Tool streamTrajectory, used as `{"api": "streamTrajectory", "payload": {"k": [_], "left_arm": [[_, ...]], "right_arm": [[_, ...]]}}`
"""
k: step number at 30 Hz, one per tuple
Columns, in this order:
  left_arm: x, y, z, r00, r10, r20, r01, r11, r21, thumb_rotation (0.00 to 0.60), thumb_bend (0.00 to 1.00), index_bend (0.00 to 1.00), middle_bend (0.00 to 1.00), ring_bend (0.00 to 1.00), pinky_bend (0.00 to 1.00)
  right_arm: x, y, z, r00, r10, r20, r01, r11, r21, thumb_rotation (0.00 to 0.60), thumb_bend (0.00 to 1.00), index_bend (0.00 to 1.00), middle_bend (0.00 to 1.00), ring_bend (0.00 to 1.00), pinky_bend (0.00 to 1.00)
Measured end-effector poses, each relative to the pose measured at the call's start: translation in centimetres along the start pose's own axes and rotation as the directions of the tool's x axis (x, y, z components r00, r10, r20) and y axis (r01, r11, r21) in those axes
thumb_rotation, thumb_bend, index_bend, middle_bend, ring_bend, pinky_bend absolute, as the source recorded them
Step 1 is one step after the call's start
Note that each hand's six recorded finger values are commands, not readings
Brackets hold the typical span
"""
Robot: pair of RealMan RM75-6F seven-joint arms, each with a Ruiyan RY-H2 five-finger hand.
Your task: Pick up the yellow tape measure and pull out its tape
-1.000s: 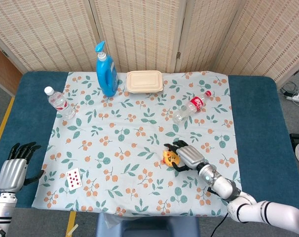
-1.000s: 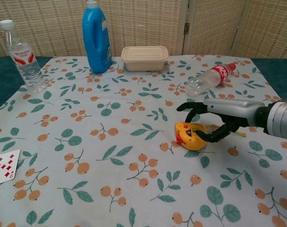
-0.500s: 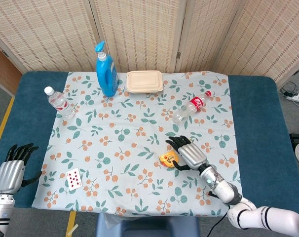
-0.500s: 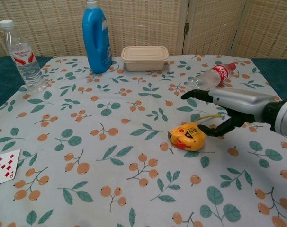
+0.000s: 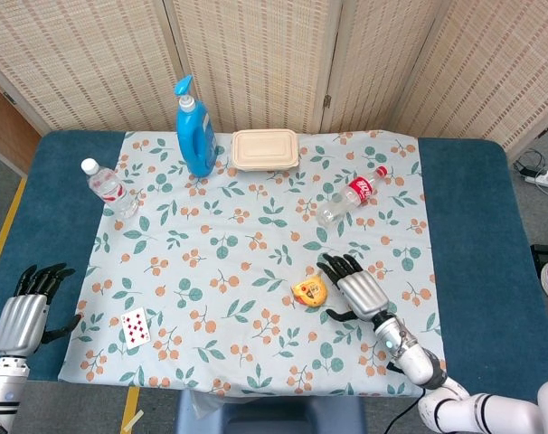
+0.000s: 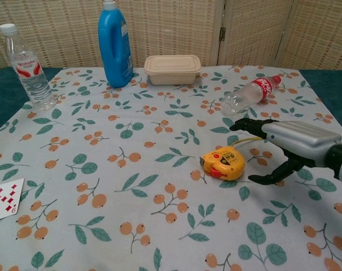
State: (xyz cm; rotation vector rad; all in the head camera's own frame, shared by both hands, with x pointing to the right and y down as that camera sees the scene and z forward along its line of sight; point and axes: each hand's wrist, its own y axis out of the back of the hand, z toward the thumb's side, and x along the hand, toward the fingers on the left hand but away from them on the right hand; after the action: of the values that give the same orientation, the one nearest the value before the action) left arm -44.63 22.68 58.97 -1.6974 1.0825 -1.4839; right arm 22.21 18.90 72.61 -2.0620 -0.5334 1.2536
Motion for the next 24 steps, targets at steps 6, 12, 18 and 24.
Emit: {"api": "streamTrajectory", "payload": {"k": [6, 12, 18, 24], "left_arm": [[-0.2, 0.1, -0.2, 1.0, -0.001, -0.006, 0.001, 1.0, -0.009, 0.6, 0.3, 0.21, 0.16, 0.15, 0.0], [-0.4, 0.0, -0.4, 1.0, -0.008, -0.01, 0.008, 1.0, -0.017, 0.6, 0.3, 0.21, 0.16, 0.15, 0.0], [-0.4, 0.1, -0.5, 1.0, -0.007, -0.01, 0.007, 1.0, -0.023, 0.6, 0.3, 0.21, 0.16, 0.15, 0.0], [-0.5, 0.2, -0.8, 1.0, -0.002, -0.013, 0.002, 1.0, -0.026, 0.6, 0.3, 0.21, 0.16, 0.15, 0.0]], "right_arm": [[-1.1, -0.7, 0.3, 1.0, 0.003, 0.0, -0.003, 1.0, 0.021, 0.451, 0.32, 0.0, 0.0, 0.0, 0.0], [-2.1, -1.3, 0.3, 1.0, 0.009, 0.003, -0.009, 0.999, 0.045, 0.452, 0.32, 0.0, 0.0, 0.0, 0.0], [-3.3, -1.5, 1.0, 1.0, -0.003, -0.004, 0.003, 0.998, 0.063, 0.449, 0.32, 0.0, 0.0, 0.0, 0.0], [-4.6, -0.3, 1.9, 0.998, -0.054, -0.014, 0.054, 0.996, 0.066, 0.451, 0.32, 0.0, 0.0, 0.0, 0.0]]}}
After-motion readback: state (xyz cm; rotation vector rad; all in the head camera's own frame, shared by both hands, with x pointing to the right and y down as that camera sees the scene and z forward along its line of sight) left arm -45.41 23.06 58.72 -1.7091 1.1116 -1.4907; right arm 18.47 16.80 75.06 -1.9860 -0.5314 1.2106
